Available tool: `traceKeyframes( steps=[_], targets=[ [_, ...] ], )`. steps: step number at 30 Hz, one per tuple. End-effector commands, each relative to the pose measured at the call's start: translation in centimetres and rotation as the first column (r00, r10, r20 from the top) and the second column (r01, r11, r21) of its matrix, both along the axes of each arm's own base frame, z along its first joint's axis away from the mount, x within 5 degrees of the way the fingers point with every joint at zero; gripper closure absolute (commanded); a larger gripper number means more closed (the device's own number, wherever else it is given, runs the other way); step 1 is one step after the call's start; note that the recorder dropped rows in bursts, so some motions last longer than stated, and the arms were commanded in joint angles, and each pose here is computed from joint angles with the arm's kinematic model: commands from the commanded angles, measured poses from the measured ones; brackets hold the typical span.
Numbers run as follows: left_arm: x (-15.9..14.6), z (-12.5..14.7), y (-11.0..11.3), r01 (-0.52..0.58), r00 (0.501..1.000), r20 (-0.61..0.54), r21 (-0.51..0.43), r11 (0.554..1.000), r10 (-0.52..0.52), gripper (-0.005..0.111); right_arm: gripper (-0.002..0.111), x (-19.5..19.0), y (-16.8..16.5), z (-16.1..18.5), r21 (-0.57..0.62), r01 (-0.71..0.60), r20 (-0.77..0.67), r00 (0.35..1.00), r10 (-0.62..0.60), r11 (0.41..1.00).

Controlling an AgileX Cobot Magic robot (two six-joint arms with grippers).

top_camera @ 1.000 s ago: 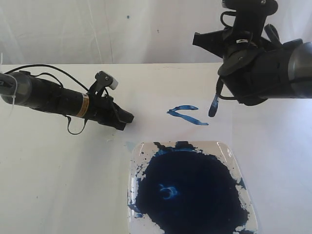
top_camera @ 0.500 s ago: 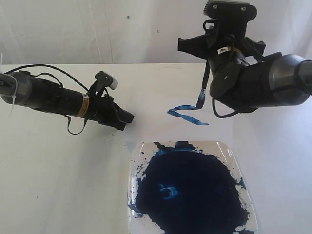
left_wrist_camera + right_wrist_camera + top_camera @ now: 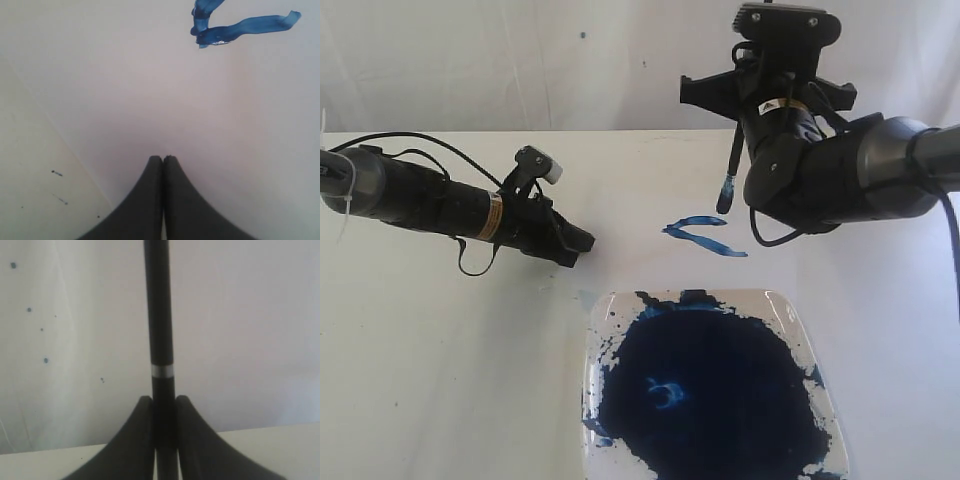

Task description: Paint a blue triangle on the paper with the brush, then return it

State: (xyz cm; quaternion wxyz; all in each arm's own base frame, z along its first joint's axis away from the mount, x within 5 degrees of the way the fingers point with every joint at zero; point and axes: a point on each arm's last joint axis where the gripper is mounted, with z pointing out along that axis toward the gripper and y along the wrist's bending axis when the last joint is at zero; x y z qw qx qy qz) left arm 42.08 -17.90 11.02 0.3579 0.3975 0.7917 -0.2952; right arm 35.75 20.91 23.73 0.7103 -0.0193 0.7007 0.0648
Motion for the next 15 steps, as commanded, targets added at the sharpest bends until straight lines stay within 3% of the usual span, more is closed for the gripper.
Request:
traceKeyframes(
  steps=[1,15],
  targets=[
    [-0.08,-0.27,-0.15,0.005,1.000,0.004,0.021,1.000,-0.006,0.107,0.108,0.40,0.22,-0.34,0.002,0.004,0.018,1.000,-0.005,1.000],
    [-0.08,-0.27,-0.15,0.005,1.000,0.004,0.021,1.000,-0.006,0.107,0.108,0.42,0.16,-0.30,-0.008,0.013,0.032,0.999,-0.013,1.000]
  ],
)
